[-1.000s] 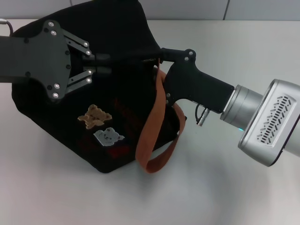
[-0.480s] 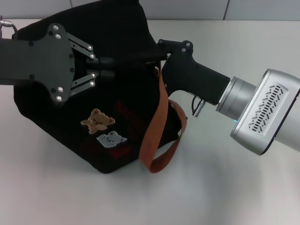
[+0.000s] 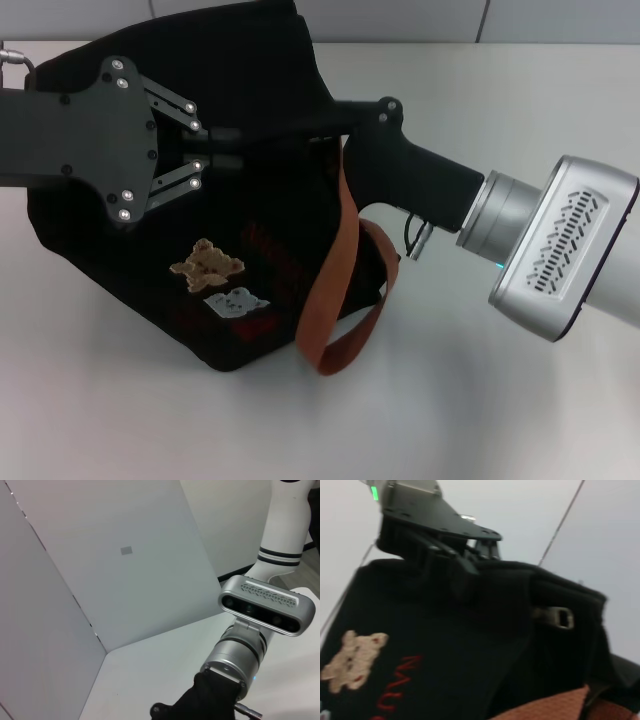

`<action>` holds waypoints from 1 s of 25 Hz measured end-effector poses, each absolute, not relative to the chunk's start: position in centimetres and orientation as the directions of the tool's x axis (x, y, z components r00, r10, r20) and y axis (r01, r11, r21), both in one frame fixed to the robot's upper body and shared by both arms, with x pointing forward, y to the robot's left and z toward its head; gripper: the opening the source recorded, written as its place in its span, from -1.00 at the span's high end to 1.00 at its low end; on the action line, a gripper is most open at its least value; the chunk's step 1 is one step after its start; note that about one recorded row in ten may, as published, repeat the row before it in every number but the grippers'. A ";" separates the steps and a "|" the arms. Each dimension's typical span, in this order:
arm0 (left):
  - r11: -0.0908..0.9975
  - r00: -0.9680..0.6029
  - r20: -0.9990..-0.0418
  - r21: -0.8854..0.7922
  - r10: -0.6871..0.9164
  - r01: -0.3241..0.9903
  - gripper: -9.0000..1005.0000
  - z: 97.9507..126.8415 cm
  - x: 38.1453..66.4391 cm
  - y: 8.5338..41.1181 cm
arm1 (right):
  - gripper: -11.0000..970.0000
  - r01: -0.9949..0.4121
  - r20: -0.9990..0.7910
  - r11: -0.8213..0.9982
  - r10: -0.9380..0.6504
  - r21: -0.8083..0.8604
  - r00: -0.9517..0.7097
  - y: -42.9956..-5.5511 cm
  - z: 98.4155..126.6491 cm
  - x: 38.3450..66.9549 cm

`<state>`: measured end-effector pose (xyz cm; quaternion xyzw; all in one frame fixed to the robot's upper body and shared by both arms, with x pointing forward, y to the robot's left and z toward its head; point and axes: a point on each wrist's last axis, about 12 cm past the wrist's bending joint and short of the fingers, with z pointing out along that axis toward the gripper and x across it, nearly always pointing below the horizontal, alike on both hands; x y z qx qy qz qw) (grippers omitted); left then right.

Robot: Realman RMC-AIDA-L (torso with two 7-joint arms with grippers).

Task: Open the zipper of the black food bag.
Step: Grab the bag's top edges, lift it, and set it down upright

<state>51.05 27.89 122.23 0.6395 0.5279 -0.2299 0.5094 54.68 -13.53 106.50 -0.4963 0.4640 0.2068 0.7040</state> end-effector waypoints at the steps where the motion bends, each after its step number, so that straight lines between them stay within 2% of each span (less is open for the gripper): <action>1: 0.077 0.336 -0.832 0.408 0.441 0.910 0.77 122.2 51.1 27.9 | 0.42 -0.753 -0.857 0.416 -0.170 -0.510 0.487 -13.5 106.5 54.6; 4: 0.079 0.335 -0.833 0.408 0.441 0.910 0.77 122.2 51.1 27.9 | 0.43 -0.744 -0.844 0.404 -0.180 -0.532 0.506 -13.5 106.3 54.4; 7: 0.082 0.335 -0.833 0.409 0.441 0.909 0.77 122.2 51.1 27.9 | 0.85 -0.735 -0.833 0.399 -0.186 -0.548 0.521 -13.4 106.2 54.2; 12: 0.085 0.334 -0.832 0.409 0.443 0.908 0.77 122.1 51.2 27.9 | 0.98 -0.734 -0.833 0.400 -0.186 -0.549 0.522 -13.4 106.2 54.1; 25: 0.099 0.315 -0.838 0.396 0.446 0.913 0.77 121.7 50.9 28.2 | 0.98 -0.726 -0.836 0.422 -0.184 -0.543 0.517 -13.5 106.3 54.2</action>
